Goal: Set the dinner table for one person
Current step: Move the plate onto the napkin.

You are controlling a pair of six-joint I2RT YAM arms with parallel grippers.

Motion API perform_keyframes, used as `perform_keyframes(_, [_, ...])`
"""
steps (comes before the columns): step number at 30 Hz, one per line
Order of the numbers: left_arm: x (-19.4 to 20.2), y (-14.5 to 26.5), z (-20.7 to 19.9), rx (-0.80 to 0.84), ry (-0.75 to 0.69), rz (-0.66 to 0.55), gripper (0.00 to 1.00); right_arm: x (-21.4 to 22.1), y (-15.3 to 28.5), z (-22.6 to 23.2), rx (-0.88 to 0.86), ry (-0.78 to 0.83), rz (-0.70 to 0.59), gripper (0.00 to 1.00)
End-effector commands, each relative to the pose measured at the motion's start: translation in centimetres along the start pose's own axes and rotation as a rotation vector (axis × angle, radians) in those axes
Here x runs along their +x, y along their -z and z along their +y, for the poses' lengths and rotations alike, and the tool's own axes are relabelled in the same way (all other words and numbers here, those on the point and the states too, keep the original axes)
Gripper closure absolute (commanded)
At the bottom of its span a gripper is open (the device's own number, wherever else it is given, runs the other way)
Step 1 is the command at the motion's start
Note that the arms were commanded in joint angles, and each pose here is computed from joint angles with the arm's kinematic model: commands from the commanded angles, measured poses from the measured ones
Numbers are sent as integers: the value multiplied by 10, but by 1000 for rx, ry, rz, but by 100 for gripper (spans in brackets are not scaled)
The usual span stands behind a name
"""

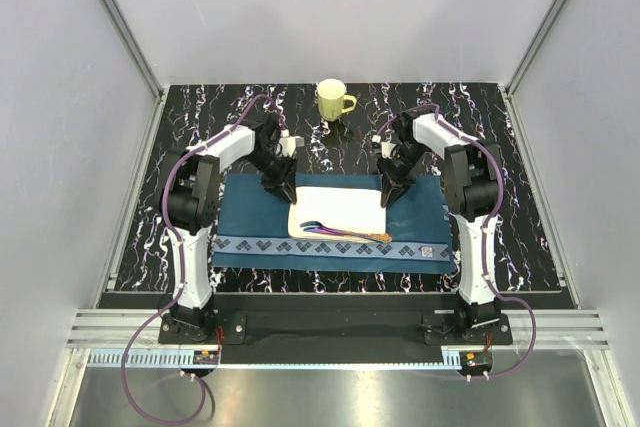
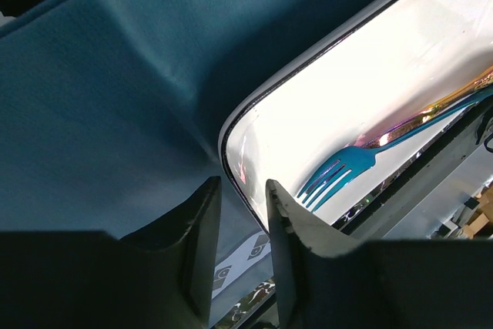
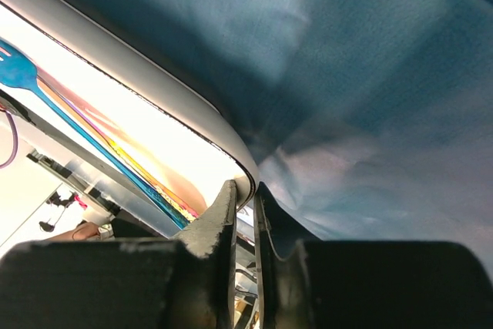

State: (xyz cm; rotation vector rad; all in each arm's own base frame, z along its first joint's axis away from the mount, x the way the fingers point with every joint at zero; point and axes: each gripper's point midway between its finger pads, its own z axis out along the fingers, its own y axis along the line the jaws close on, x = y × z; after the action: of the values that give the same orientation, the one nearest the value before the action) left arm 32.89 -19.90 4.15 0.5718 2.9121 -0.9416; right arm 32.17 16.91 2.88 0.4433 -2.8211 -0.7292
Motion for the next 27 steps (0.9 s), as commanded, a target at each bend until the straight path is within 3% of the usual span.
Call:
perform_keyframes(1, [-15, 14, -8, -7, -47, -61, 68, -13, -3, 13, -10, 71, -31, 90])
perform_keyframes(6, [-16, 14, -7, -7, -50, -62, 99, -15, -3, 17, -7, 84, -34, 94])
perform_keyframes(27, [-14, 20, -24, 47, -75, -69, 100, -5, 1, 39, -57, 132, -16, 100])
